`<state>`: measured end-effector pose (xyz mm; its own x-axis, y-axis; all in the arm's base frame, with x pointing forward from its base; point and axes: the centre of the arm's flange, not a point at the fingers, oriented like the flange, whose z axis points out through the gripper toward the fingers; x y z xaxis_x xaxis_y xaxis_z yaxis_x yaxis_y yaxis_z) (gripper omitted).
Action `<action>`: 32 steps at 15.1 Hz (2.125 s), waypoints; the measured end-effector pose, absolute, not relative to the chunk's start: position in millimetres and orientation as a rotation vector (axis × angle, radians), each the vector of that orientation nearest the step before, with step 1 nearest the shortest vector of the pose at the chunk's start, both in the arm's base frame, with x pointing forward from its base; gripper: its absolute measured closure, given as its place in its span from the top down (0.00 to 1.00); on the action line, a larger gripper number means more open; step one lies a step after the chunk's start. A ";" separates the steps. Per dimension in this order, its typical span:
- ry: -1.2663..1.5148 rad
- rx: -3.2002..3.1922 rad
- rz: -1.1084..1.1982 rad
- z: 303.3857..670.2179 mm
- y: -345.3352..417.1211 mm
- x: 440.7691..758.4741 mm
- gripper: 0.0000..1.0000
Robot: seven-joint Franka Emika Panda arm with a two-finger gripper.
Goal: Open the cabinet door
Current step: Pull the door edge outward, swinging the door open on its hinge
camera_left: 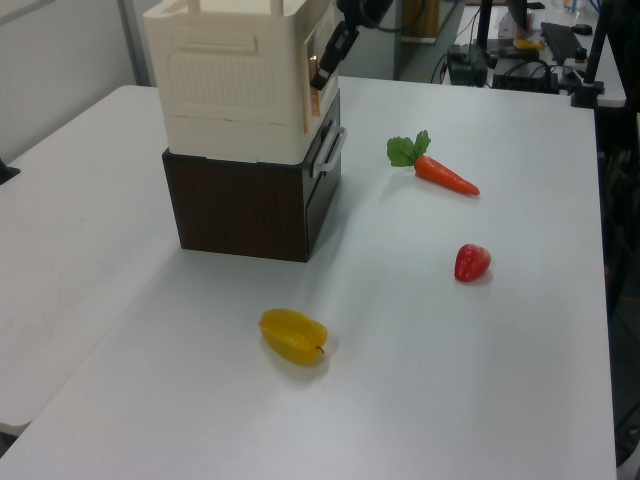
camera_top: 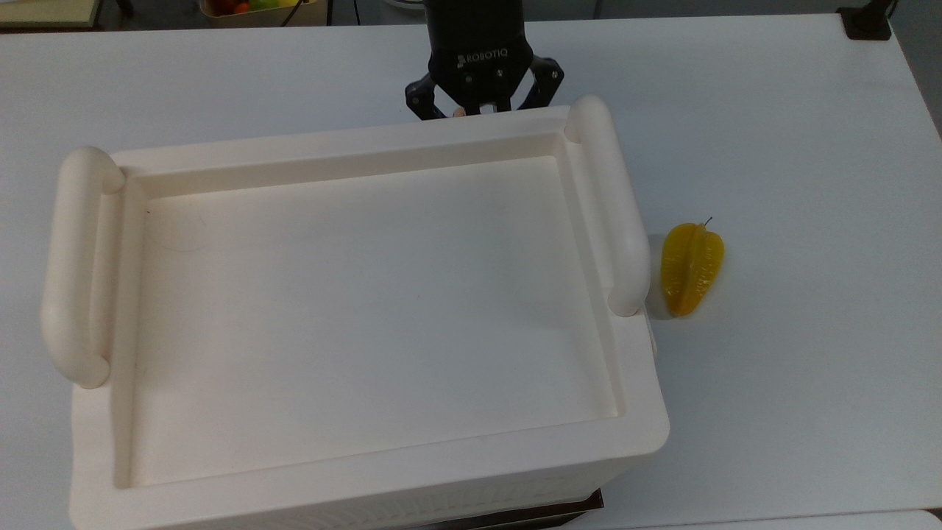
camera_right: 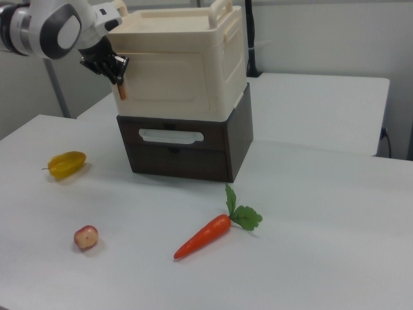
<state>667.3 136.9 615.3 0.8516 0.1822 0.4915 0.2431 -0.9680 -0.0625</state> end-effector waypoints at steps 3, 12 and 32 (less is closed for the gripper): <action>-0.404 -2.930 -0.635 623.0 126.0 653.3 0.15; -0.399 -2.972 -0.336 628.9 74.3 624.5 0.32; -0.038 -3.073 0.075 664.7 -118.2 511.2 1.00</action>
<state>511.2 -118.2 664.7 0.9985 0.0265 -0.0479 0.0232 -0.9974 -0.0680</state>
